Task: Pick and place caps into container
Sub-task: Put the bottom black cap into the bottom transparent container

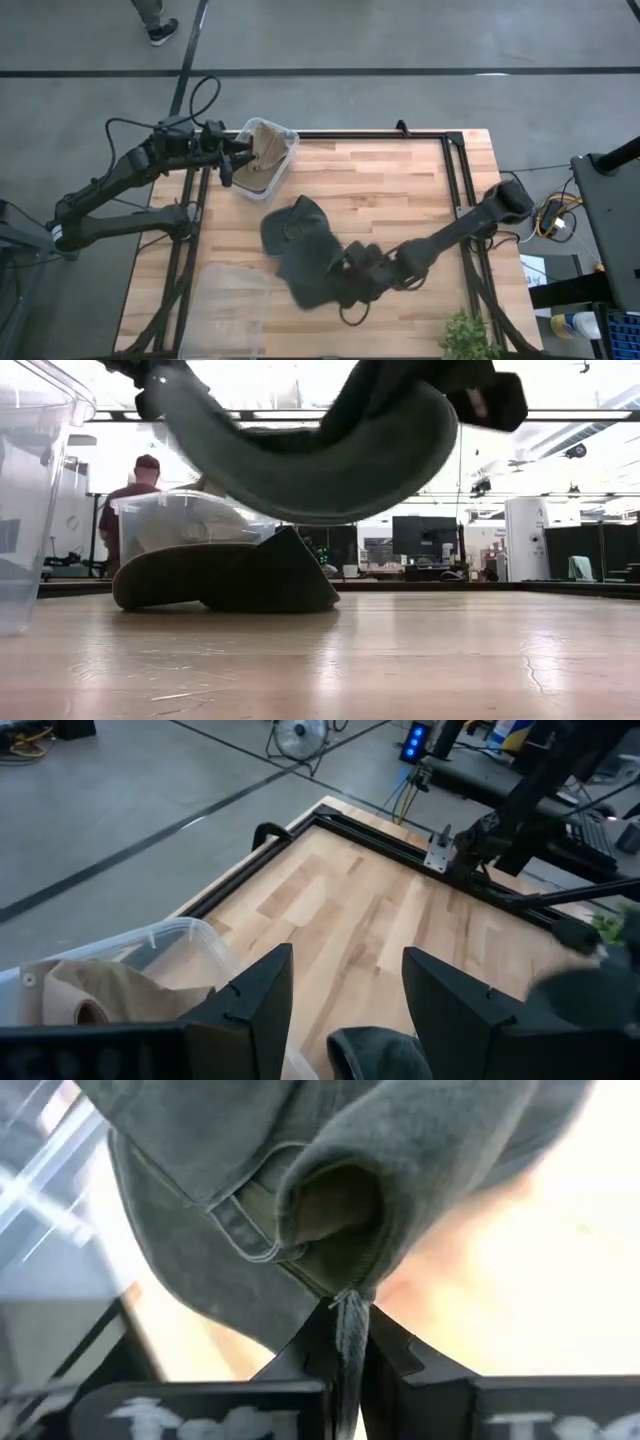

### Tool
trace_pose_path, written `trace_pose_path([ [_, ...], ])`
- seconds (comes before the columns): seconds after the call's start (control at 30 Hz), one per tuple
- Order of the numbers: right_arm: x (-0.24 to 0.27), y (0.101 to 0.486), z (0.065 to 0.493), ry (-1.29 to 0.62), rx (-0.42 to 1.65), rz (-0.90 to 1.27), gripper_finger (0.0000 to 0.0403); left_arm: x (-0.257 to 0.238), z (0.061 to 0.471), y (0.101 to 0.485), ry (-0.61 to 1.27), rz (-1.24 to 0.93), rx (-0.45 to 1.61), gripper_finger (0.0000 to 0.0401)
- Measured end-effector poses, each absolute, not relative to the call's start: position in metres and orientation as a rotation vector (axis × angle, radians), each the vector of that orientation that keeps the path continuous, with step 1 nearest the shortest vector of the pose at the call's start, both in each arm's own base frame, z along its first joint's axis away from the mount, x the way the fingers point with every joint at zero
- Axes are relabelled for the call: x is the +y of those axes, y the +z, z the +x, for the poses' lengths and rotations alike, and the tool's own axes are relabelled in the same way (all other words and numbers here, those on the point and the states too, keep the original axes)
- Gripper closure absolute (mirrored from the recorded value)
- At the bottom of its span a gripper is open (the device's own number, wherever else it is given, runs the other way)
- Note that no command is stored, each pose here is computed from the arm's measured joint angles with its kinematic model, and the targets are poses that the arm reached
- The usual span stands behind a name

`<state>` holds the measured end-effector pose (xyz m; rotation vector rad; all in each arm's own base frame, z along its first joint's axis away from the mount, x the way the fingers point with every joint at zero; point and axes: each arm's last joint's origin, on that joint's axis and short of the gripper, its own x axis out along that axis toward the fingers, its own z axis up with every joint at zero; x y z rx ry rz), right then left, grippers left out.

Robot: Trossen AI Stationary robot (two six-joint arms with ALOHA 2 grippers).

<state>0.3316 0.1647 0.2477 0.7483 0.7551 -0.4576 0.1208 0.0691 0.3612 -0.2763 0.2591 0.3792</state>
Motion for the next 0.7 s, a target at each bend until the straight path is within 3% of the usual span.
trace_pose_path([
  [0.17, 0.136, 0.277, 0.308, -0.643, 0.635, 0.603, 0.0392, 0.070, 0.122, 0.361, 0.377, -0.281, 0.258, 0.0220],
  [0.37, 0.104, 0.321, 0.296, -0.738, 0.386, 0.425, 0.0391, 0.069, 0.125, 0.362, 0.294, -0.315, 0.243, 0.0220],
  [0.7, 0.044, 0.357, 0.310, -0.859, 0.196, 0.279, 0.0391, 0.069, 0.132, 0.374, 0.216, -0.190, 0.124, 0.0220],
])
